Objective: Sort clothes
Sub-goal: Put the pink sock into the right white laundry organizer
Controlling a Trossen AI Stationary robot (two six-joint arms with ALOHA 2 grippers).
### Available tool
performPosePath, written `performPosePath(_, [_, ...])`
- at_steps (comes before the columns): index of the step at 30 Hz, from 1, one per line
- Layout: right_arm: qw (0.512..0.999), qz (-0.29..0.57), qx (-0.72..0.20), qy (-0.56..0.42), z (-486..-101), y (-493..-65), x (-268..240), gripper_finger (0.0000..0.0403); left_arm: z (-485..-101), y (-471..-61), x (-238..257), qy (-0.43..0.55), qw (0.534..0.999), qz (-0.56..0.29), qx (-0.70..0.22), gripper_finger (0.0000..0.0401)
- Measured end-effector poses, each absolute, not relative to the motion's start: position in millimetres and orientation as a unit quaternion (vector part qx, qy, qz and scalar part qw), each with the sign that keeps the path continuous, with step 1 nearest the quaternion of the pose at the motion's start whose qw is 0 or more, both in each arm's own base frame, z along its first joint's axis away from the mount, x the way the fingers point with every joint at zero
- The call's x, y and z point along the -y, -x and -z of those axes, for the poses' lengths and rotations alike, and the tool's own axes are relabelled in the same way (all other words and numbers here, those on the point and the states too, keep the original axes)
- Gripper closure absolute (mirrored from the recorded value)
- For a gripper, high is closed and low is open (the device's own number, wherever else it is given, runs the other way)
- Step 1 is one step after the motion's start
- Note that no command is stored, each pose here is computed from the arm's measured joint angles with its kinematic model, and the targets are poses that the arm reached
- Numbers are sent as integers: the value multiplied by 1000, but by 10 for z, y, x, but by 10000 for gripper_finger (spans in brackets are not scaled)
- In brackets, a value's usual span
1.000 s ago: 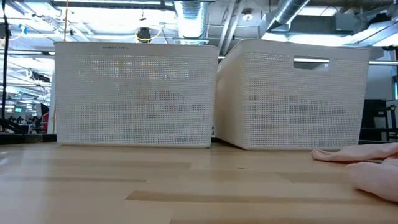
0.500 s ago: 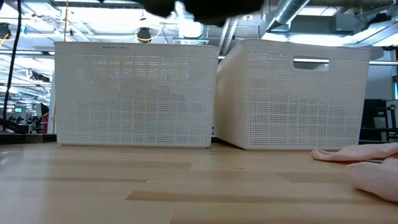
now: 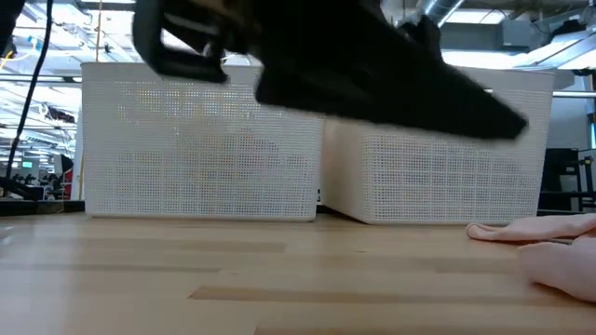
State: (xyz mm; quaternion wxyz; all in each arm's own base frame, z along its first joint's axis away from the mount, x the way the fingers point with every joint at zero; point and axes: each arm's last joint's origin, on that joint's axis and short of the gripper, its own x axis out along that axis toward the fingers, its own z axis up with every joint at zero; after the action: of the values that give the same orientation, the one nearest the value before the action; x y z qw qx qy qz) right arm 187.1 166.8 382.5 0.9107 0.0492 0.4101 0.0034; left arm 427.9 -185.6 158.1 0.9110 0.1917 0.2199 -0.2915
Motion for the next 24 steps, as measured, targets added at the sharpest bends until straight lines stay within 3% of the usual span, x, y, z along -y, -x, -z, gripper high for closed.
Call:
performPosePath(16, [904,-4,-418,-91,-3130,-1862,-1922,223,-1131,-4563,1829,-177,907,285,-255,195])
performPosePath(24, [901,2,-422,-96,-2833,-1861,-1932,223,-1102,-4597,1839,-169,906,297,-251,196])
